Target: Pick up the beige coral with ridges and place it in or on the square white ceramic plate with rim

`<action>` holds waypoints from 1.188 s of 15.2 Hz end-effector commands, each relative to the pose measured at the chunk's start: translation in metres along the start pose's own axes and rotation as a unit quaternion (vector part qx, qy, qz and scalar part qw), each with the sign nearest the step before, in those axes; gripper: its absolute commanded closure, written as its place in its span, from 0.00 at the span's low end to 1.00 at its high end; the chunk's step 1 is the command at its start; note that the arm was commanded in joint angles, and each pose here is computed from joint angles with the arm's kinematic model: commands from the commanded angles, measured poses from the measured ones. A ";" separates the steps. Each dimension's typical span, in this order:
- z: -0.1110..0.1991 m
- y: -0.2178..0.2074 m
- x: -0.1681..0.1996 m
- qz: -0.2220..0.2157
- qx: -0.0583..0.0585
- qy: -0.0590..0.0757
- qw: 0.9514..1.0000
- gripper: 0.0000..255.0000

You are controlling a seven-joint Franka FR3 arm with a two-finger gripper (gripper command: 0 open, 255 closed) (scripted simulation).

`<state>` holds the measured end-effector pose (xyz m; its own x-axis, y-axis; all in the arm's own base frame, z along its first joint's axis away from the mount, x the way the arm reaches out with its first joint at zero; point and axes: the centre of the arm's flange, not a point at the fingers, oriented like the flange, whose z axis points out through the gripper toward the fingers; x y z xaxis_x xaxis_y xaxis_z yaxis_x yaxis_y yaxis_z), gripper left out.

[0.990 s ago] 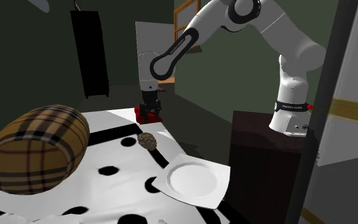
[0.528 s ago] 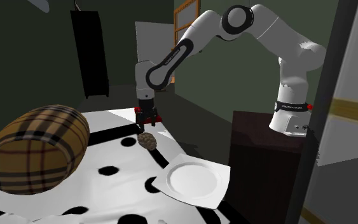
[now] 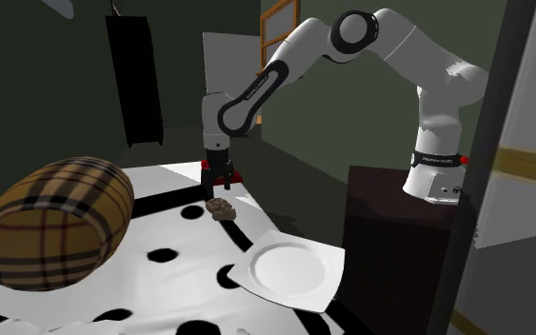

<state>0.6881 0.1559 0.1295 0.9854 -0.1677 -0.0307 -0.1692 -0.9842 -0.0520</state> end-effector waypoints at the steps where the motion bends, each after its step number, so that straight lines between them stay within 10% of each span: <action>1: 0.014 0.001 -0.005 -0.001 -0.005 -0.012 1.000 0.00; 2: 0.014 0.001 -0.005 -0.001 -0.005 -0.012 1.000 0.00; 3: 0.014 0.003 -0.005 -0.001 -0.005 -0.012 1.000 1.00; 11: 0.008 0.008 0.003 -0.001 -0.005 -0.012 1.000 1.00; 12: -0.007 0.007 0.014 0.001 0.006 0.021 1.000 1.00; 13: -0.007 0.007 0.014 0.001 0.006 0.021 1.000 0.00; 15: -0.008 -0.037 -0.007 0.044 -0.076 0.031 0.996 0.00; 18: 0.004 -0.104 -0.031 0.109 -0.197 0.046 0.973 0.00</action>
<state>0.6802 0.2424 0.1374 0.9477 -0.3125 0.0646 -0.3186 -0.9160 0.2439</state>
